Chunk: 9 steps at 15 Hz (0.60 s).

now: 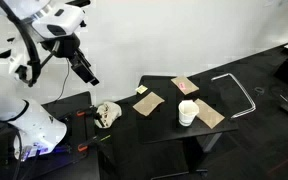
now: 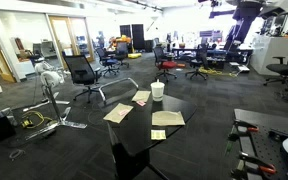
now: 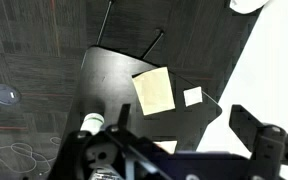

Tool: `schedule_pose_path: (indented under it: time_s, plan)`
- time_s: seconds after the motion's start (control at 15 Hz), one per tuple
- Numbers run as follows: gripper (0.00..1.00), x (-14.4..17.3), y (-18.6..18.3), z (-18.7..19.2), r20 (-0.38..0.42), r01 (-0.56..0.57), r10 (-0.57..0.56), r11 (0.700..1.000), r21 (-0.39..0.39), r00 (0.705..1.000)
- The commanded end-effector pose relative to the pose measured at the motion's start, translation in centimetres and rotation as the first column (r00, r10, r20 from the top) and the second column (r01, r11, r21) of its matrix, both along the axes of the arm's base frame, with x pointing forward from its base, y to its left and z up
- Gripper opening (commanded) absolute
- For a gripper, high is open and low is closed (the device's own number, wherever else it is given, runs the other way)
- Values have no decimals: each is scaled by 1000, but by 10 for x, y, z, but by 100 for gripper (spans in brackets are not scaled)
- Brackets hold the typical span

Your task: Remove the white pen from the white cup

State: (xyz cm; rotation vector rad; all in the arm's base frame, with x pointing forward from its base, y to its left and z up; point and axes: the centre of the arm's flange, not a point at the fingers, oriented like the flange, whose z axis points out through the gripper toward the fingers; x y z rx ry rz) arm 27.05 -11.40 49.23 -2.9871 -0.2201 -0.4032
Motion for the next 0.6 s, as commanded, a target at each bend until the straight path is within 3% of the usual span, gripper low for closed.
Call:
schedule_pose_path:
  time_s: [0.0, 0.4, 0.53]
  plan:
    - [100, 0, 0, 0, 0, 0, 0, 1000, 0, 1000]
    - [100, 0, 0, 0, 0, 0, 0, 1000, 0, 1000]
    - [100, 15, 4, -4, 3, 42, -42, 999, -25, 999]
